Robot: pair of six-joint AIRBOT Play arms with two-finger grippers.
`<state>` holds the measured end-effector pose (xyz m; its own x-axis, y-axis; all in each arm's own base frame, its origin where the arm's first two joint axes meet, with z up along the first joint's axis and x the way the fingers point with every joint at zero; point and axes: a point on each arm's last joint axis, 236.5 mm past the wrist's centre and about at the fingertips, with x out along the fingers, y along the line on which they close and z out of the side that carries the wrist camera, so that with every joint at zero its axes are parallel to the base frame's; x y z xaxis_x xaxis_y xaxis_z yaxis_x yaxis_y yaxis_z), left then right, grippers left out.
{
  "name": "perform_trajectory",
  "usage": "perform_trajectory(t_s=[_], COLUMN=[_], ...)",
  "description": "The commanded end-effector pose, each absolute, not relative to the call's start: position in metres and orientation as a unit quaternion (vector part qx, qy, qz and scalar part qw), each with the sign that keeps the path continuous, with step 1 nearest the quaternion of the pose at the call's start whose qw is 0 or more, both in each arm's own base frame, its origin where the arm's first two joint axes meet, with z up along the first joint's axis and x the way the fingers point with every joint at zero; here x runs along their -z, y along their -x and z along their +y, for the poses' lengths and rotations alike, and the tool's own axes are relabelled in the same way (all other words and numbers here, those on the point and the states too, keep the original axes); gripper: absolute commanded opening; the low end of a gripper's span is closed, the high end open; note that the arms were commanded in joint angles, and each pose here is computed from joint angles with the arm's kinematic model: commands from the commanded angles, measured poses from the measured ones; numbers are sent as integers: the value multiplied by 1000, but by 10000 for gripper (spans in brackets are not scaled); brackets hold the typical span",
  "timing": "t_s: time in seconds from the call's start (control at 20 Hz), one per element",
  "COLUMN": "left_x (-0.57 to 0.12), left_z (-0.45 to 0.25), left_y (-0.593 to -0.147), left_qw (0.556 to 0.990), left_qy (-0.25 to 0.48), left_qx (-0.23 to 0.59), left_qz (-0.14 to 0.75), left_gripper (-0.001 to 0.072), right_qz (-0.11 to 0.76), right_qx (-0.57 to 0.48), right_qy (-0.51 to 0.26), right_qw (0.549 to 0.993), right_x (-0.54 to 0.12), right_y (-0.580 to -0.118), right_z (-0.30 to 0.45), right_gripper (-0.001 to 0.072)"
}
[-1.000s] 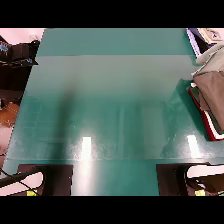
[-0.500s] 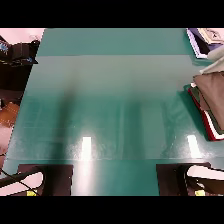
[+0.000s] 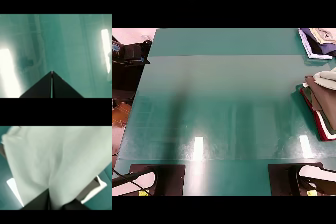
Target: Fold the shirts.
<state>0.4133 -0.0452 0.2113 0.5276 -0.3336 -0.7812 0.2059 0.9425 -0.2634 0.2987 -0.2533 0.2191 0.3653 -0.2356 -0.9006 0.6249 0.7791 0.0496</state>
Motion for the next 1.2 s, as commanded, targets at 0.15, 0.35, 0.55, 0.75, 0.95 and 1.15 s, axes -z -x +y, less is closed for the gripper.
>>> perform_trajectory(t_s=[0.15,0.35,0.55,0.75,0.95,1.15], left_x=[-211,-212,-216,-219,-222,-223], left_z=[-46,-45,-44,-43,-42,-42], left_y=[-412,-414,-420,-424,-429,-430], left_qw=[870,873,880,885,890,891], left_qy=[62,62,64,64,65,65], left_qx=[159,158,155,152,149,149], left_qz=[462,457,444,435,425,423], left_gripper=[23,24,24,24,24,24], right_qz=[535,525,519,535,539,527], right_qx=[312,289,162,55,-24,-69], right_qy=[-203,-231,-246,-206,-144,-115], right_qw=[758,767,803,818,830,839], right_x=[-210,-210,-217,-221,-223,-227], right_y=[-267,-281,-326,-357,-378,-388], right_z=[-258,-243,-178,-100,-29,12], right_gripper=[578,576,574,252,17,17])
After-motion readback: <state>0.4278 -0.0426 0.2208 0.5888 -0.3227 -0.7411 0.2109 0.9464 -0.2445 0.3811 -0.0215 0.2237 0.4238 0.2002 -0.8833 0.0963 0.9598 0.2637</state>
